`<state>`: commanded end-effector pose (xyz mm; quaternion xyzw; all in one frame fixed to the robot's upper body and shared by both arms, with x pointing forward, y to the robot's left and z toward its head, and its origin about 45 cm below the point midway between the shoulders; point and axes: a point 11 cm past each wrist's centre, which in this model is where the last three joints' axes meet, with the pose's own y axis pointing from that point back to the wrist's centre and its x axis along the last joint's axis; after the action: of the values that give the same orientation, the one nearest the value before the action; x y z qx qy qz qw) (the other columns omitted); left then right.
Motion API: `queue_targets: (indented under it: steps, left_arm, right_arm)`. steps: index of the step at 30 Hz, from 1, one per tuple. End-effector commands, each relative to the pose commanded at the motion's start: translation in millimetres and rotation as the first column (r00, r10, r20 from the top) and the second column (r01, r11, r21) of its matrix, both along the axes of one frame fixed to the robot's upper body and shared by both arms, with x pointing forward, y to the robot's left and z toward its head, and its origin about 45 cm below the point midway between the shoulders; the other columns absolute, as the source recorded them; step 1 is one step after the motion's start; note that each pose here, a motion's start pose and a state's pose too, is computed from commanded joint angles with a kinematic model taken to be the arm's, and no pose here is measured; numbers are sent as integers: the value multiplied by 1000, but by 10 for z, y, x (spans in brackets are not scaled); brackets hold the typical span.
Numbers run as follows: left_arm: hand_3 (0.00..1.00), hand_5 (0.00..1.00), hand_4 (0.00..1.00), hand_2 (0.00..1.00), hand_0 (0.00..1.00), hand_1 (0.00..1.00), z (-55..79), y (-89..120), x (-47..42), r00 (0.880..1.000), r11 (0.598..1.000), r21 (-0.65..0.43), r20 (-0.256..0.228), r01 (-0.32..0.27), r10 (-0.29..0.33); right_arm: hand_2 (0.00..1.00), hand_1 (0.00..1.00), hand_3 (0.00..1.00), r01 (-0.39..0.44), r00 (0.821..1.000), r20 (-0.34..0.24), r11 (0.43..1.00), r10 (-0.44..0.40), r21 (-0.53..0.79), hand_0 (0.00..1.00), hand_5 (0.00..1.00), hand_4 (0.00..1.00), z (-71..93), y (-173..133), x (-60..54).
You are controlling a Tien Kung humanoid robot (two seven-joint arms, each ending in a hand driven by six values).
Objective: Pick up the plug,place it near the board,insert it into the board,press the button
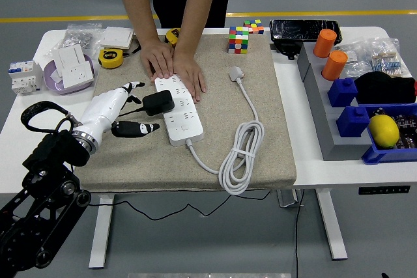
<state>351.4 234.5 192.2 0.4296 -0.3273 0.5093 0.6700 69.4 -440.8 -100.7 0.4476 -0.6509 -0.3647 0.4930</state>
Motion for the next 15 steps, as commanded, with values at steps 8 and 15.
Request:
queue_targets:
  steps: [8, 15]
  left_arm:
    - [873, 45, 597, 148, 193, 64, -85, -144, 18, 997, 997, 40, -47, 59, -57]
    - [858, 2, 578, 130, 170, 38, -229, -288, 1, 987, 989, 77, -117, 124, -115]
  right_arm:
    - [778, 800, 796, -1, 1000, 1, 1000, 1, 1, 921, 998, 998, 1, 0, 8]
    - [777, 800, 796, -2, 1000, 7, 1000, 2, -1, 921, 998, 998, 10, -8, 42]
